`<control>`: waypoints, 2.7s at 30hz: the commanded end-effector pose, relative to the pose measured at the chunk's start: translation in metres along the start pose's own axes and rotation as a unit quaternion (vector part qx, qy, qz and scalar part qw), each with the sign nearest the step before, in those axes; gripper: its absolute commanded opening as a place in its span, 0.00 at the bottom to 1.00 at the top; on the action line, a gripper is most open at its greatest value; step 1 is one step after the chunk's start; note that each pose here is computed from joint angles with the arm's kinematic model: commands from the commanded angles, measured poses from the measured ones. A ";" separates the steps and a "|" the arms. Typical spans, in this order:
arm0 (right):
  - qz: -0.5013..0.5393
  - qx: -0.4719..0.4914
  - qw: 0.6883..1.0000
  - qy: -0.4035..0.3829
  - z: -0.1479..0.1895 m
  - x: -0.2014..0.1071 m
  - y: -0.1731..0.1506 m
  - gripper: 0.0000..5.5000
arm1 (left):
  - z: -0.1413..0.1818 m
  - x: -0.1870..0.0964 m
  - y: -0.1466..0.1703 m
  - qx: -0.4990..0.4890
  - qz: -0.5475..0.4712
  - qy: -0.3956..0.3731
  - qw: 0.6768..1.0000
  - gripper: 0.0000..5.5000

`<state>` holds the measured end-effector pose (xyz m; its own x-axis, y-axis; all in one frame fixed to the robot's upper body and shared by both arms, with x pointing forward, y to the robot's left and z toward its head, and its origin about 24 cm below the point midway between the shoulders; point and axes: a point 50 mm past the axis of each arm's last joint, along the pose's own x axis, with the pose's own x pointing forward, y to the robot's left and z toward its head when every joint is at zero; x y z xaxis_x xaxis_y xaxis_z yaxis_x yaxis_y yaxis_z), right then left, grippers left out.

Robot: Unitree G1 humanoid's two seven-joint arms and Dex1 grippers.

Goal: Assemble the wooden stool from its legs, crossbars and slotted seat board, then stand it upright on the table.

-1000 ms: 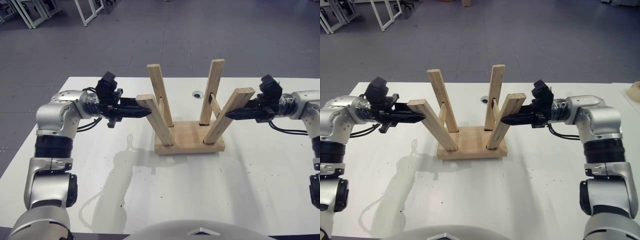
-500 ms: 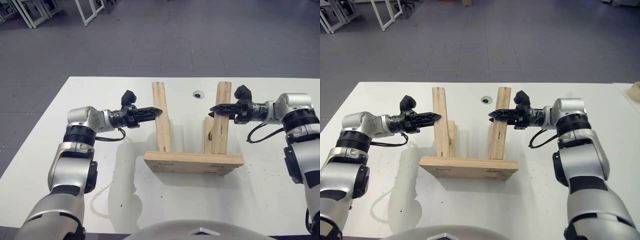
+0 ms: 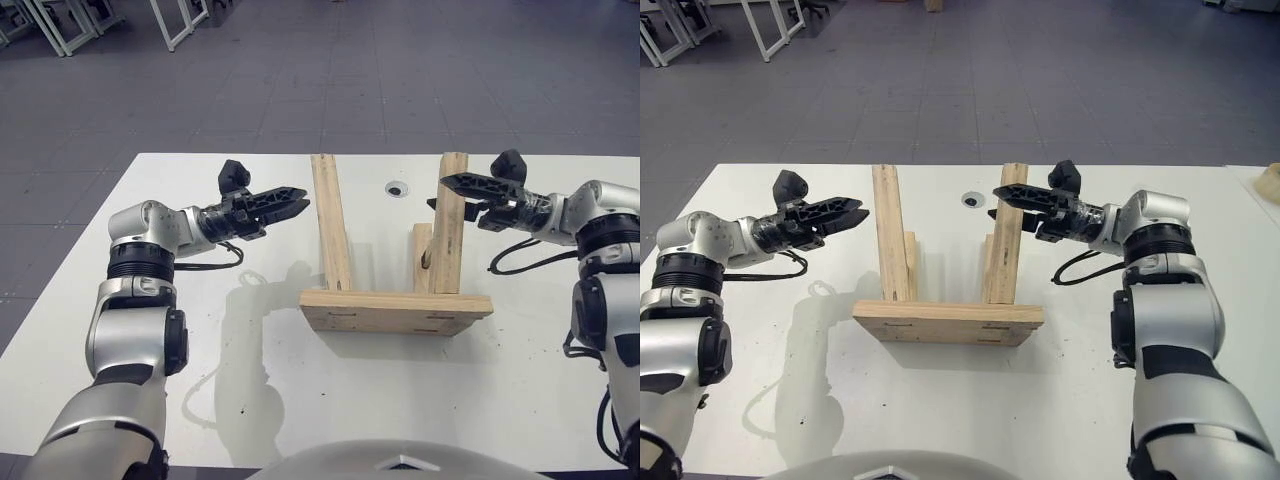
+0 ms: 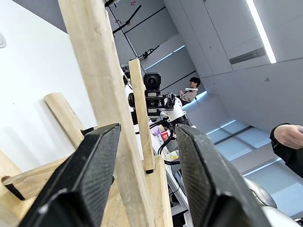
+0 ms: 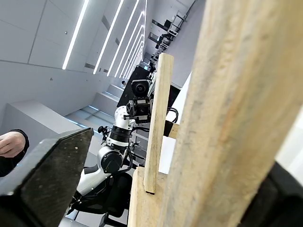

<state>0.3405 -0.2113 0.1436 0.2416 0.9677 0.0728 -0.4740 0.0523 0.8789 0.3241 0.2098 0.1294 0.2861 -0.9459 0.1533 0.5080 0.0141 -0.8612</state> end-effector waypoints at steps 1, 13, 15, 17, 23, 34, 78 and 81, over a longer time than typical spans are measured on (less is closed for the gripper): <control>-0.078 -0.033 0.996 -0.018 0.002 -0.030 -0.004 0.89 | 0.005 -0.025 -0.015 0.066 0.019 -0.017 0.997 0.39; -0.234 -0.169 0.953 0.092 -0.035 -0.112 0.007 0.92 | -0.082 -0.062 -0.021 0.308 0.080 0.160 0.935 0.39; -0.240 -0.213 0.933 0.161 -0.056 -0.112 0.013 0.98 | -0.091 -0.061 -0.024 0.340 0.080 0.187 0.918 0.39; -0.251 -0.249 0.909 0.220 -0.075 -0.113 0.016 0.99 | -0.095 -0.059 -0.024 0.361 0.079 0.202 0.907 0.39; -0.226 -0.307 0.886 0.264 -0.099 -0.087 0.021 1.00 | -0.102 -0.047 -0.023 0.408 0.072 0.215 0.885 0.55; -0.175 -0.368 0.870 0.278 -0.108 -0.051 0.018 0.85 | -0.106 -0.027 0.005 0.441 0.097 0.228 0.862 0.58; -0.126 0.222 0.876 -0.409 0.017 0.059 0.072 0.23 | 0.066 0.054 -0.075 -0.100 0.048 -0.379 0.919 0.24; -0.177 0.232 0.870 -0.398 0.018 0.062 0.060 0.23 | 0.063 0.054 -0.052 -0.162 0.134 -0.378 0.902 0.24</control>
<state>0.3293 -0.1622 0.1940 0.8696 0.4887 0.0701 -0.0855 0.0092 0.9963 0.3473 0.1835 0.1753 0.8574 -0.5024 0.1116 0.1555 0.0463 -0.9867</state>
